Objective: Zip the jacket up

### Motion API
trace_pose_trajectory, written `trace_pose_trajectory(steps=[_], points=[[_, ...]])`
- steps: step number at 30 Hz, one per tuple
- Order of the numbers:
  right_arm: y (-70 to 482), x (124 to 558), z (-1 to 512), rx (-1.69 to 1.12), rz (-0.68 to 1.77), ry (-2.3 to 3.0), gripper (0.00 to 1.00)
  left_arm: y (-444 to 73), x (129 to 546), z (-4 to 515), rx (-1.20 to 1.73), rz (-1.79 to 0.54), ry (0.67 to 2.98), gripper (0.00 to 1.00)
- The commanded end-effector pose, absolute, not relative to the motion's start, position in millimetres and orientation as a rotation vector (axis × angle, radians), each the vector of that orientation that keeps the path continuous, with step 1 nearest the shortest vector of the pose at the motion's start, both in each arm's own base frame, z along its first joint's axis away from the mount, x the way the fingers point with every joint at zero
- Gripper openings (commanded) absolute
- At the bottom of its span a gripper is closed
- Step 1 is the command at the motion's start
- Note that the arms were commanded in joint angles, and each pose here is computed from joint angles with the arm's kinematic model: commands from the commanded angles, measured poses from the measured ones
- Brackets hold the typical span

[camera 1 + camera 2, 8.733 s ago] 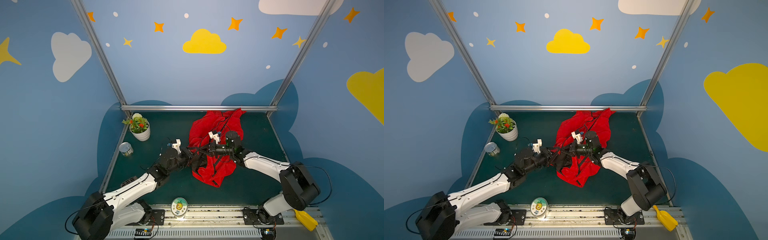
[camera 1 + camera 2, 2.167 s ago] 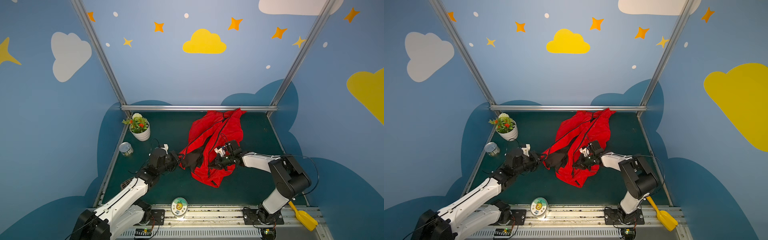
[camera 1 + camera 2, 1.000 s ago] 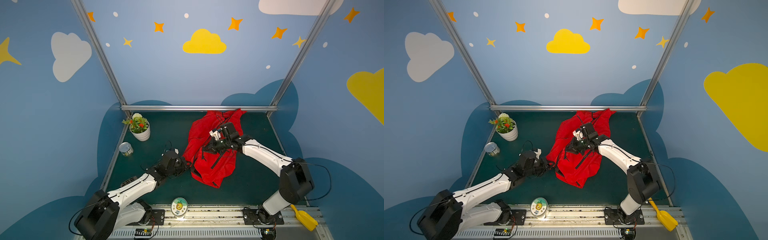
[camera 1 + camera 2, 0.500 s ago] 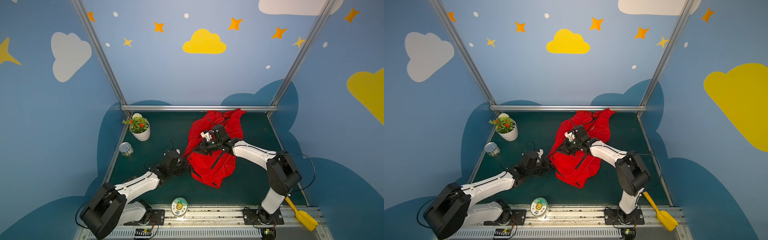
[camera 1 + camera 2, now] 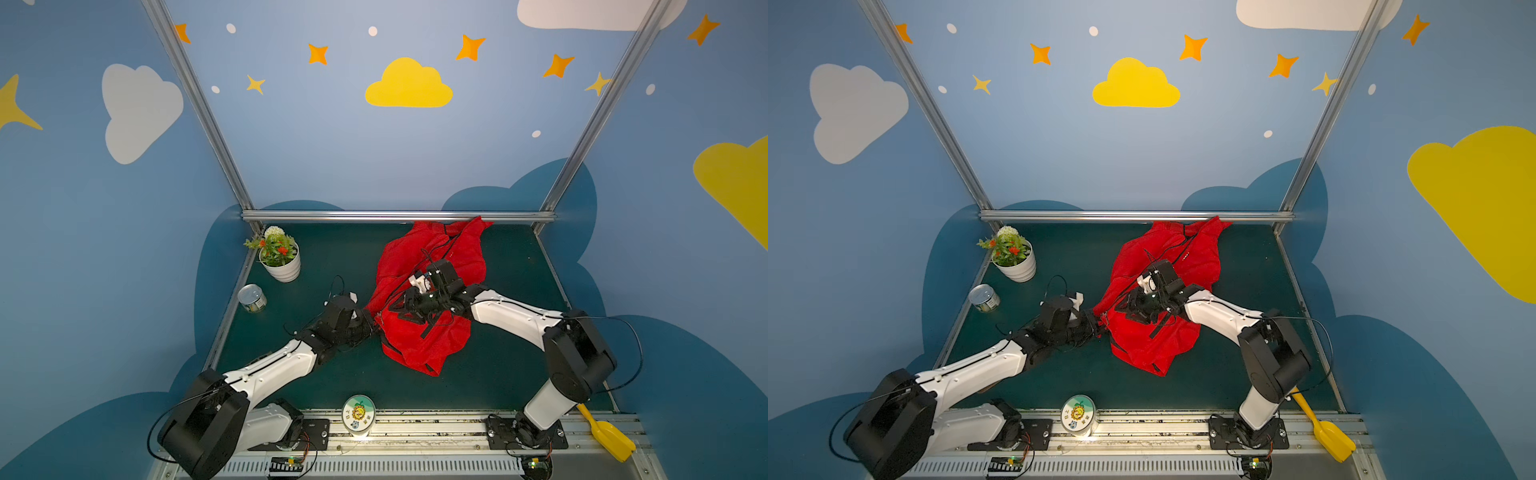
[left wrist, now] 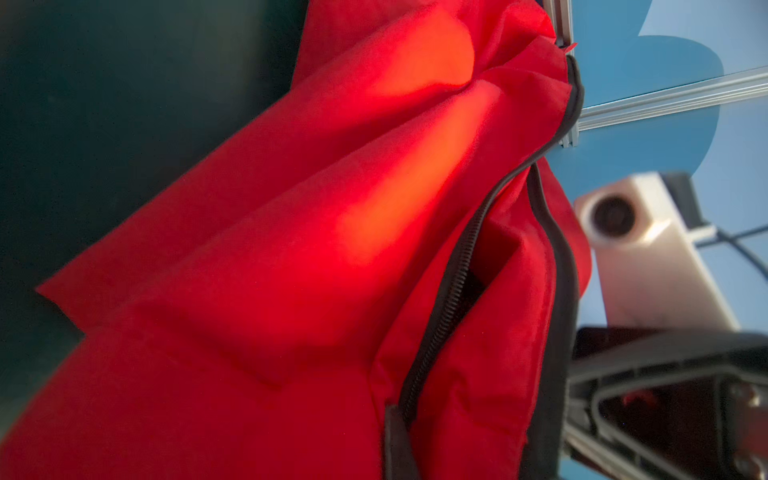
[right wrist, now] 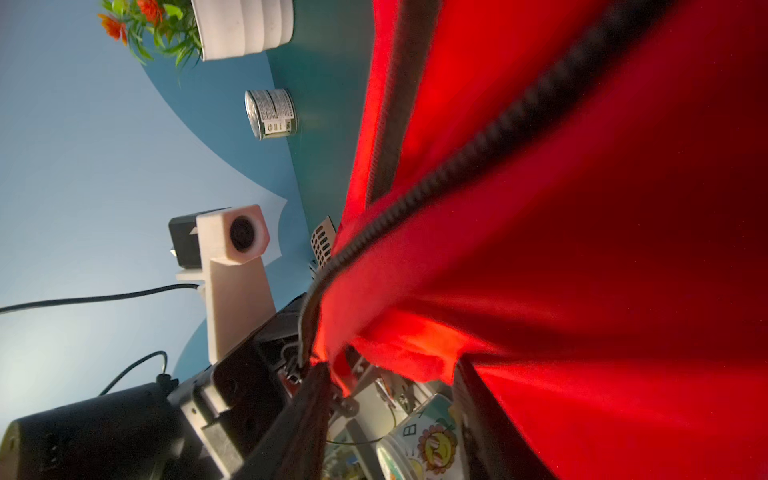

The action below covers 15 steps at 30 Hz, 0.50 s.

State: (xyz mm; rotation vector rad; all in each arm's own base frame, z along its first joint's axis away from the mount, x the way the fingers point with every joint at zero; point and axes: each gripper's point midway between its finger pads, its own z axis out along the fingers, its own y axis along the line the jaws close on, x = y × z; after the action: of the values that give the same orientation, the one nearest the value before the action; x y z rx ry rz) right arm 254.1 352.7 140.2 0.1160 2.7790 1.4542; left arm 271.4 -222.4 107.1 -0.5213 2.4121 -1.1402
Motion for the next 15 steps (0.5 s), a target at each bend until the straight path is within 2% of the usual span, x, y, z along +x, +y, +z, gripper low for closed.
trace_pose_trajectory(steps=[1, 4, 6, 10, 15], points=[[344, 237, 140, 0.201, 1.399, 2.819, 0.6, -224, 274, 116, -0.487, -1.154, 2.398, 0.03], [322, 219, 120, 0.322, 1.259, 2.895, 0.74, -226, 275, 117, -0.486, -1.164, 2.396, 0.03], [311, 208, 111, 0.426, 1.212, 2.923, 0.79, -226, 275, 118, -0.486, -1.166, 2.396, 0.03], [312, 186, 112, 0.679, 1.307, 2.85, 0.82, -225, 274, 117, -0.488, -1.162, 2.398, 0.03], [315, 183, 109, 0.78, 1.336, 2.769, 0.84, -225, 275, 117, -0.489, -1.167, 2.393, 0.03]])
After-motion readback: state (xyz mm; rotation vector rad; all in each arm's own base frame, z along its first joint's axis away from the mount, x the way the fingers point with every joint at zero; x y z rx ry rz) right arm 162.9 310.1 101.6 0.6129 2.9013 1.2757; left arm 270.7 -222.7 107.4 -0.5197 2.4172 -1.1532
